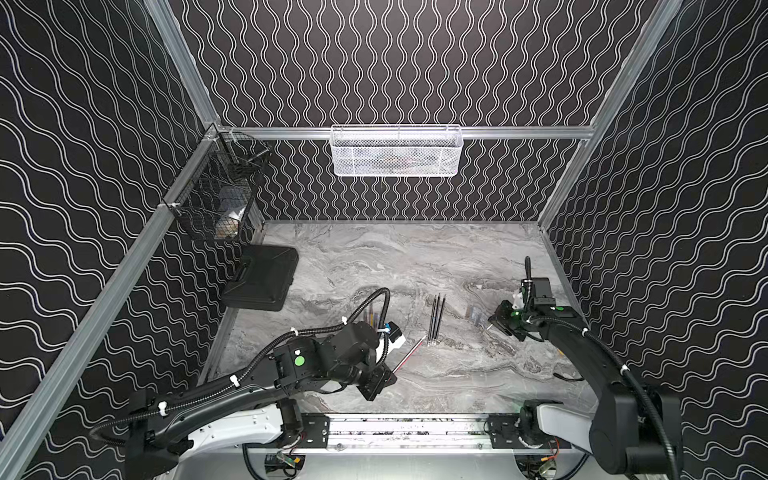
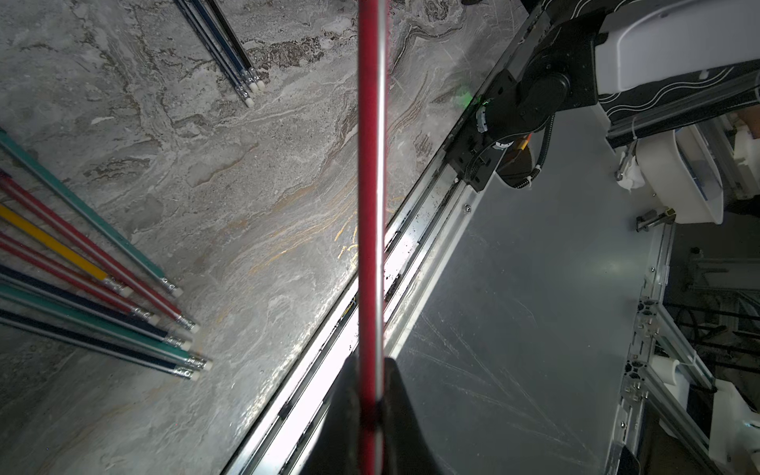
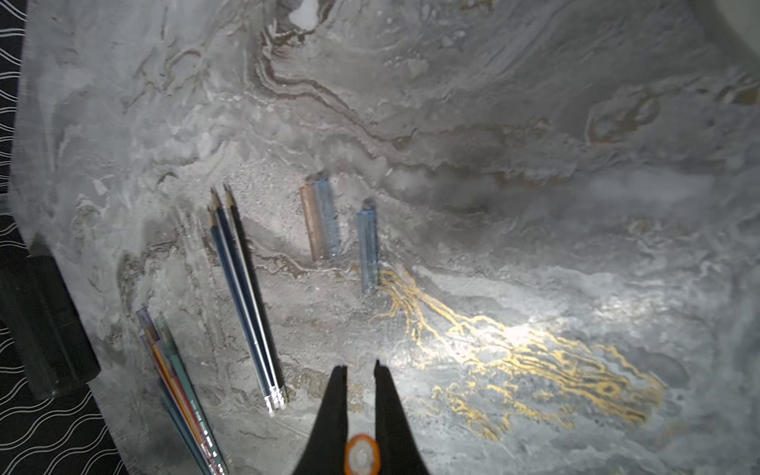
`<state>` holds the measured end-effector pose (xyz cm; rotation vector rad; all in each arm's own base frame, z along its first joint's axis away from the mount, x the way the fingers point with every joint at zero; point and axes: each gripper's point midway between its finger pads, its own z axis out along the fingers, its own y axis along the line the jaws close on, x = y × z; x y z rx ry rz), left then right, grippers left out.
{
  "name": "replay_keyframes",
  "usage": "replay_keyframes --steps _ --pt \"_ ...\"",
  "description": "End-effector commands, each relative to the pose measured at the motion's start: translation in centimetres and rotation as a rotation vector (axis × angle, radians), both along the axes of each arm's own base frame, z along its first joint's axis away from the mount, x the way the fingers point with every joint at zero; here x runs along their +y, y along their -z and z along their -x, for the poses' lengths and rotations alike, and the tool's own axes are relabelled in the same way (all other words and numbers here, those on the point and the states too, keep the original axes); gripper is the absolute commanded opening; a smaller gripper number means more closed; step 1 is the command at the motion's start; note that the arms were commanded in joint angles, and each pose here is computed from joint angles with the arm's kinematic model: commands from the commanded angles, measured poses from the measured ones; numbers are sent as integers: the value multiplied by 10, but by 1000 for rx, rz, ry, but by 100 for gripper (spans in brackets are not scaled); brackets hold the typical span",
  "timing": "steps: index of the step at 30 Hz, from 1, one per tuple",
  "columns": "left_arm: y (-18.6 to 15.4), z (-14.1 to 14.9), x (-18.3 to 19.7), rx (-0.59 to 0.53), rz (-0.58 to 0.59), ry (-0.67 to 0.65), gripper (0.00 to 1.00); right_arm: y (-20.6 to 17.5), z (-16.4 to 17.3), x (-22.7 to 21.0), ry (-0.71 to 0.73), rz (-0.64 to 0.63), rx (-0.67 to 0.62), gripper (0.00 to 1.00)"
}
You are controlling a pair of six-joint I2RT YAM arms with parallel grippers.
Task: Remove the protective cover of the pencils
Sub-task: Place the protective sleeve at the center of the board.
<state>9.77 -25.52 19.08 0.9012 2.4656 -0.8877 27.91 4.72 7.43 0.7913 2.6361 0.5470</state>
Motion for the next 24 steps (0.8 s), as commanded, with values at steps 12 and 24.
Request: replay_keyframes --steps 12,24 --pt "-4 1 -3 -13 18 21 0 41 -27 -2 -28 -21 87 0" --pt "-5 1 -2 -13 19 20 0 52 -33 3 -41 -70 111 0"
